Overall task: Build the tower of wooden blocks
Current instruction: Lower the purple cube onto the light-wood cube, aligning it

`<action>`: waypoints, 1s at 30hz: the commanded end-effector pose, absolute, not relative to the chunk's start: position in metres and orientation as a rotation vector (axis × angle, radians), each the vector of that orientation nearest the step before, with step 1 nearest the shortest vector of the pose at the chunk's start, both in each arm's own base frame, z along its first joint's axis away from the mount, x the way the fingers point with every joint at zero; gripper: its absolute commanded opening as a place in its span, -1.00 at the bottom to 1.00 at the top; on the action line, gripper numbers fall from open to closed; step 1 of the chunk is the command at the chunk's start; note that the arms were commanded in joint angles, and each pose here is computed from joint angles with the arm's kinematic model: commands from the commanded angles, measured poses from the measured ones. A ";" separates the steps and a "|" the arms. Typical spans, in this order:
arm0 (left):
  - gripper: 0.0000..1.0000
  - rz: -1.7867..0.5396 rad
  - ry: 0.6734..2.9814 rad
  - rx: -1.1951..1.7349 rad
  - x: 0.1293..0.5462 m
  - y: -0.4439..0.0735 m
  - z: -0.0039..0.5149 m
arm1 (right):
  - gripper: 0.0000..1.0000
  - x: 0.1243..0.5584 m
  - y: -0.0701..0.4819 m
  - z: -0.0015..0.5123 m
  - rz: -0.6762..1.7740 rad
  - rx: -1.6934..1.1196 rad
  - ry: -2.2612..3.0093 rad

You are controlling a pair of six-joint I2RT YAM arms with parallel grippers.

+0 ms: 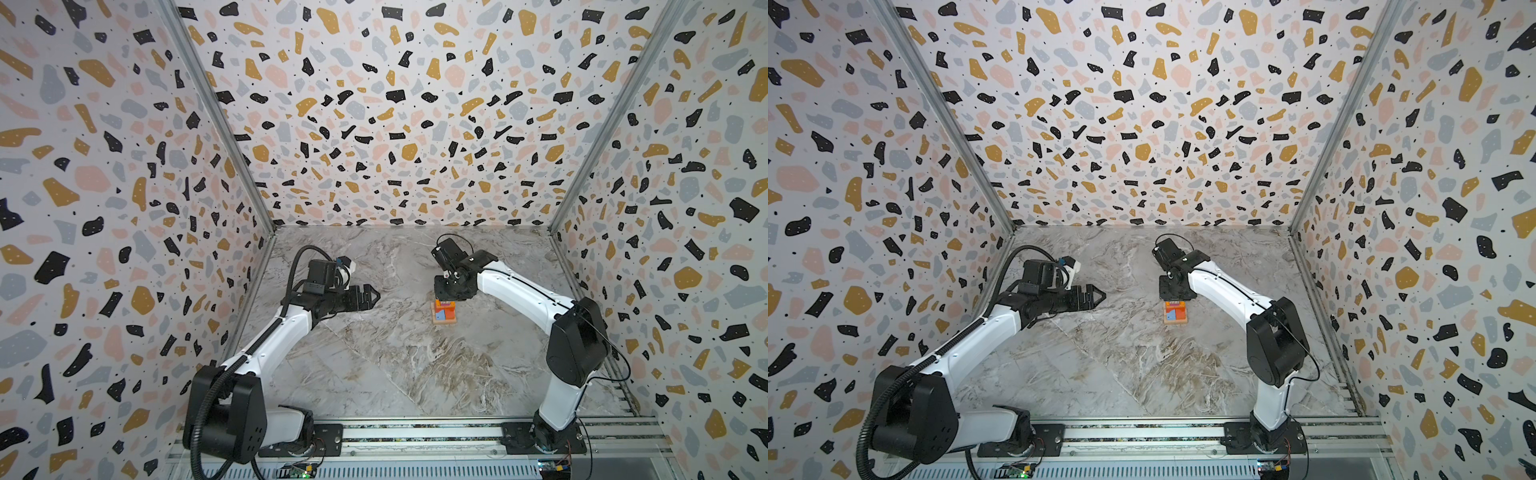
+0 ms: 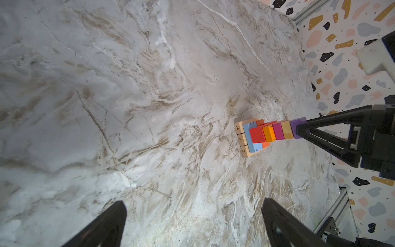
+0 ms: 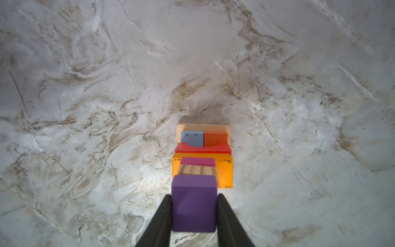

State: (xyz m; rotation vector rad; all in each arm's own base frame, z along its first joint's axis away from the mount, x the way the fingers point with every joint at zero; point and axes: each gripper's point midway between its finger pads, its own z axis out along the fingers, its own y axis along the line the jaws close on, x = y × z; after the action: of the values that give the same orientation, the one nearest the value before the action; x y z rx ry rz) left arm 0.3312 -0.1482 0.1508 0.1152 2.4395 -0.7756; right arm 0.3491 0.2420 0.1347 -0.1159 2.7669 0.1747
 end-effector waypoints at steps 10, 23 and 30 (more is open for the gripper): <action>1.00 -0.782 2.426 0.119 0.330 -0.147 0.152 | -0.26 0.346 0.238 0.137 0.155 -0.115 2.766; 1.00 -0.783 2.425 0.119 0.330 -0.148 0.152 | -0.18 0.347 0.238 0.138 0.150 -0.116 2.760; 1.00 -0.783 2.426 0.119 0.330 -0.147 0.152 | -0.10 0.348 0.240 0.141 0.167 -0.122 2.752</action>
State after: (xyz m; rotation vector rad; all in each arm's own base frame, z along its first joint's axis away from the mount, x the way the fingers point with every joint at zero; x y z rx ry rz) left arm 0.3313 -0.1482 0.1508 0.1150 2.4396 -0.7751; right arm 0.3492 0.2420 0.1345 -0.1163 2.7663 0.1745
